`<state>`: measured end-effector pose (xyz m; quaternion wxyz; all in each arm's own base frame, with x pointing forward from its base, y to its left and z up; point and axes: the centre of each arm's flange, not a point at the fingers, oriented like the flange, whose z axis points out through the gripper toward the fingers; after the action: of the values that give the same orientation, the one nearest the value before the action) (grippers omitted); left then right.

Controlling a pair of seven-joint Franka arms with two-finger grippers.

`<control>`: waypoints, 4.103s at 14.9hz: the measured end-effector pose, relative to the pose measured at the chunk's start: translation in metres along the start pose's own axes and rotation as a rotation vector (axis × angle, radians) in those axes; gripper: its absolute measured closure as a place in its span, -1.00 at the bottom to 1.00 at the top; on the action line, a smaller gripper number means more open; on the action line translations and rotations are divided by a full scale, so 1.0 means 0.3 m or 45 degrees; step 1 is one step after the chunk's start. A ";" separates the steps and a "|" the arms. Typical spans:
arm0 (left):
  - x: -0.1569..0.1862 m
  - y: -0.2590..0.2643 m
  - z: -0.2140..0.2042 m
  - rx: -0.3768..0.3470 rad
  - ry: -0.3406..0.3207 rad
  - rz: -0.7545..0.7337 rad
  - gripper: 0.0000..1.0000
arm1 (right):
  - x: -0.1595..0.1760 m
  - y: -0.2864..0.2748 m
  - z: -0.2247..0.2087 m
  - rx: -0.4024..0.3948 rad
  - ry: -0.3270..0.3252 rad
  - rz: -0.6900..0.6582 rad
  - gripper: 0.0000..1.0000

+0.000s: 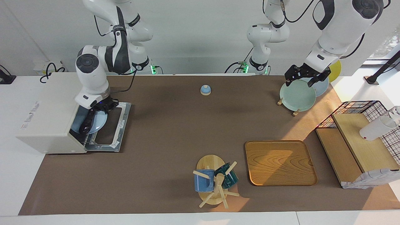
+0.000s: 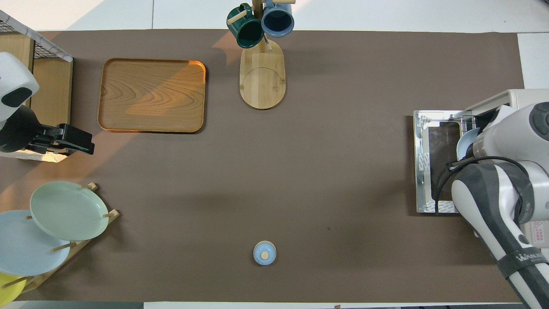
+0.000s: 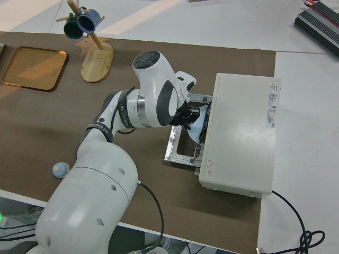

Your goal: Put eggplant into oven

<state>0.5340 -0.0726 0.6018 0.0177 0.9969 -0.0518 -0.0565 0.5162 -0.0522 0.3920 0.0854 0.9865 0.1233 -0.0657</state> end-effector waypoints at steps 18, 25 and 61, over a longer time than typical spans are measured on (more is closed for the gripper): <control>-0.001 -0.052 -0.005 -0.004 0.004 -0.040 -1.00 | 0.137 -0.279 -0.076 0.061 0.178 0.005 0.98; -0.001 -0.060 -0.006 -0.005 0.005 -0.046 -1.00 | 0.183 -0.323 0.194 0.083 0.120 0.091 0.98; -0.002 -0.060 -0.007 -0.005 0.005 -0.046 -1.00 | -0.002 0.119 -0.334 0.065 -0.094 -0.179 0.54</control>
<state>0.5355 -0.0544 0.6031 0.0186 0.9977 -0.0338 -0.0549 0.5355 -0.0680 0.4955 0.0599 0.9742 0.1875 -0.1108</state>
